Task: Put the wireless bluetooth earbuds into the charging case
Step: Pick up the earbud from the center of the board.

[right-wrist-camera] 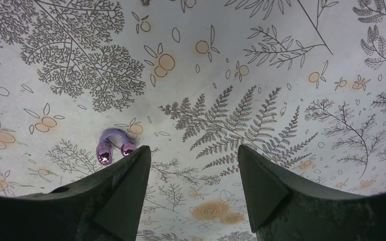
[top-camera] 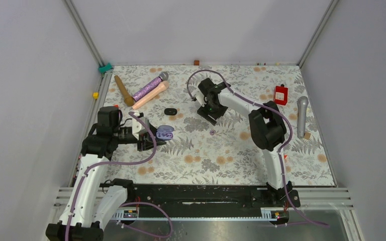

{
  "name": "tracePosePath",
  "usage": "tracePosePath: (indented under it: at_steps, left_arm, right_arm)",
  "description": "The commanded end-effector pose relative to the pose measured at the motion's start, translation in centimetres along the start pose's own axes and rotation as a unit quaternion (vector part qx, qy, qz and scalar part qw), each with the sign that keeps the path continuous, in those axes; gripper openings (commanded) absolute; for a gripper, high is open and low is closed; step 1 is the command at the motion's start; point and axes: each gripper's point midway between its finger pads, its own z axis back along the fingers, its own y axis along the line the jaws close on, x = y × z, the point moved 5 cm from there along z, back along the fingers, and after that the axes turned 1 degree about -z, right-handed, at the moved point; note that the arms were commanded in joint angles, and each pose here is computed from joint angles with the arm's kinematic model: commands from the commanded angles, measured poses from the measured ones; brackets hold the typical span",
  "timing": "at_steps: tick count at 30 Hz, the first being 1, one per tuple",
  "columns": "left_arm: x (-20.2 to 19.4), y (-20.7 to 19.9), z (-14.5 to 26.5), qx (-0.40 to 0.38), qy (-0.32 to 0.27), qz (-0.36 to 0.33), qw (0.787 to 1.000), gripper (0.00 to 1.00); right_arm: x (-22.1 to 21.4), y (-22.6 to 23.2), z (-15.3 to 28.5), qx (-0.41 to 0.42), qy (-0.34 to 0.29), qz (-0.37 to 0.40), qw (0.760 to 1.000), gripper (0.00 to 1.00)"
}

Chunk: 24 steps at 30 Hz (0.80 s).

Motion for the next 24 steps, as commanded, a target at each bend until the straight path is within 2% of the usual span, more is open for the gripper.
tracePosePath:
  at_steps: [1, 16, 24]
  left_arm:
    - [0.8, 0.0, -0.1, -0.014, -0.023, -0.022, 0.999, 0.02]
    - [0.8, 0.0, -0.1, -0.015, -0.024, -0.019, 0.999, 0.02]
    - [0.8, 0.0, -0.1, -0.015, -0.024, -0.017, 0.999, 0.02]
  right_arm:
    - [-0.6, 0.4, -0.2, -0.025, 0.032, 0.043, 0.998, 0.72]
    - [-1.3, 1.5, -0.9, -0.008, 0.059, 0.067, 0.996, 0.71]
    - [-1.8, 3.4, -0.7, 0.022, 0.075, 0.110, 0.991, 0.70]
